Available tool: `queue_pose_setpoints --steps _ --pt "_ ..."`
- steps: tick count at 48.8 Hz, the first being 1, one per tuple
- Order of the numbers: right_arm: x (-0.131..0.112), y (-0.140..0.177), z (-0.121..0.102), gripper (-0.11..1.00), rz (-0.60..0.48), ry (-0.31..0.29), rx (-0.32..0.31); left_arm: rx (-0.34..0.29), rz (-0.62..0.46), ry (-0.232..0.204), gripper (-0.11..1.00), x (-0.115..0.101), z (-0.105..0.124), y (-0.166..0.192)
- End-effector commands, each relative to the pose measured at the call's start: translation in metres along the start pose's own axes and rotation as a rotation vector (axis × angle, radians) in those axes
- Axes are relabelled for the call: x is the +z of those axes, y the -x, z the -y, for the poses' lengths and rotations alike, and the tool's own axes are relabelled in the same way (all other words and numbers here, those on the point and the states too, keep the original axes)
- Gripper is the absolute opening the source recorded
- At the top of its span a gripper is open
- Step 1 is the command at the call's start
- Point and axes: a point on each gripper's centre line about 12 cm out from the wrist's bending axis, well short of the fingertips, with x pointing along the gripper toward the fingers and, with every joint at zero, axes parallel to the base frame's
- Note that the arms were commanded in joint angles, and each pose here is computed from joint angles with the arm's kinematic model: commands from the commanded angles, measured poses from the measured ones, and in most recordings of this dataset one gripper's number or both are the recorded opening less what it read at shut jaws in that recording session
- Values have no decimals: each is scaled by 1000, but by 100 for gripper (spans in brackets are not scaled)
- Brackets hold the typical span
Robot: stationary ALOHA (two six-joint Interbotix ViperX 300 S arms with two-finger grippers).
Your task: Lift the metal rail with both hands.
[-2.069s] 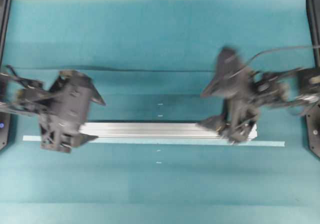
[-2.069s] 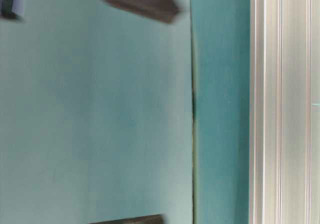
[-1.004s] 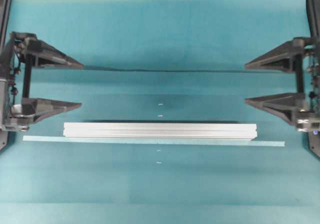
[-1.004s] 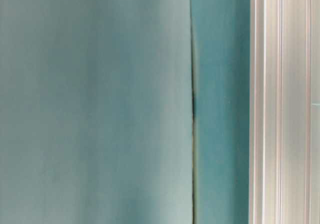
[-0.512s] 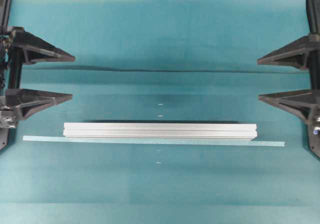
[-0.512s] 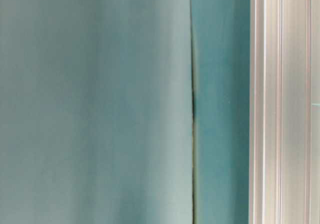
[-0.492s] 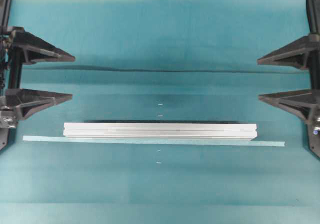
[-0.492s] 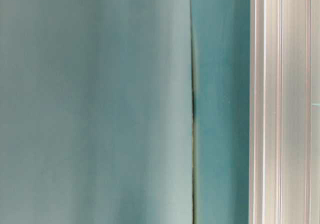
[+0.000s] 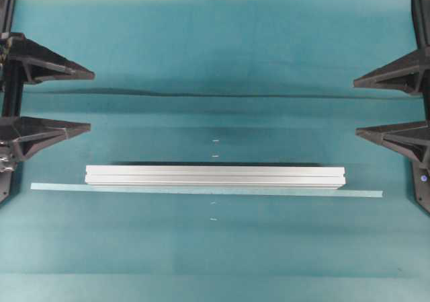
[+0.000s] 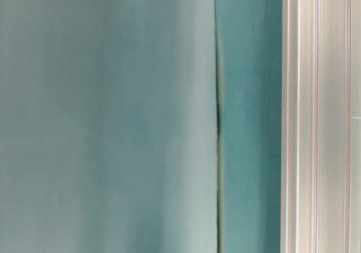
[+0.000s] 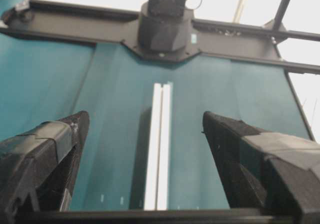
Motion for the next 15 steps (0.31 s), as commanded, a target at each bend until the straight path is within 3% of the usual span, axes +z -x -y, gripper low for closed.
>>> queue_pose_setpoints --steps 1,15 --pt "2 1 0 97 5 2 -3 2 13 -3 93 5 0 -1" --pt "0 3 1 97 -8 1 -4 2 16 -3 93 5 0 0"
